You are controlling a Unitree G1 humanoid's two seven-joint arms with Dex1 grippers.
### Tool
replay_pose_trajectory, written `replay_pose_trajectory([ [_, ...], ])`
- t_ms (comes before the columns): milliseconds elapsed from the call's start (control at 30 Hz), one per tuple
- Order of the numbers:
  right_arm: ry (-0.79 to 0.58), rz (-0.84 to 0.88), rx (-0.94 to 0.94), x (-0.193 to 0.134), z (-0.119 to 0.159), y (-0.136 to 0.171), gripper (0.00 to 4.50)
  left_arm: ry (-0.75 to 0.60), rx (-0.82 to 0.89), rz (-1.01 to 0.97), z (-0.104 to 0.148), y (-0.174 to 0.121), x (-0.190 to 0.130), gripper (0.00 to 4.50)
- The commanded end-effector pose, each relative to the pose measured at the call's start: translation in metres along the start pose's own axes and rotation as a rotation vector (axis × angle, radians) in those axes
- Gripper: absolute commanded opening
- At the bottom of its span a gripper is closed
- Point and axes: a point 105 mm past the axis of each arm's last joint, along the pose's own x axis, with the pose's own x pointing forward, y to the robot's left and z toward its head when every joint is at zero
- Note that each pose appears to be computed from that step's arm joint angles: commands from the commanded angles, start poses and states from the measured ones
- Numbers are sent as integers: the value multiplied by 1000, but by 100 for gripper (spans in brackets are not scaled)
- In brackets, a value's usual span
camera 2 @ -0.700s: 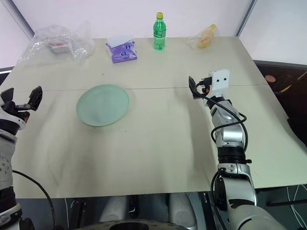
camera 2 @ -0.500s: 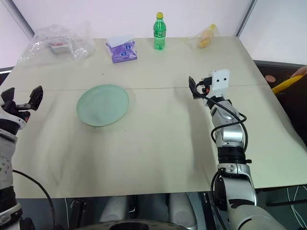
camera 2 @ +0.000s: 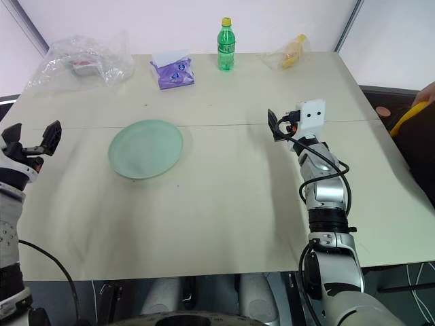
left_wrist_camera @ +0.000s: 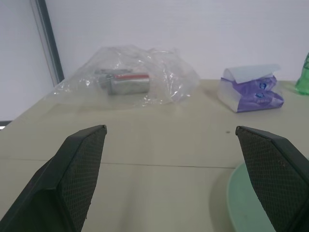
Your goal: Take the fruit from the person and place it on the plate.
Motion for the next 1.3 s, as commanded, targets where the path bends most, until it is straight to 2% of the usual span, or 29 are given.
replay_pose_trajectory([
  [33,-57,-1,-20,1,16,-2,447,-62,26,5,15,1,-1,450],
  [1300,-56,18,-14,6,14,3,447,-75,49,38,20,7,-5,450],
])
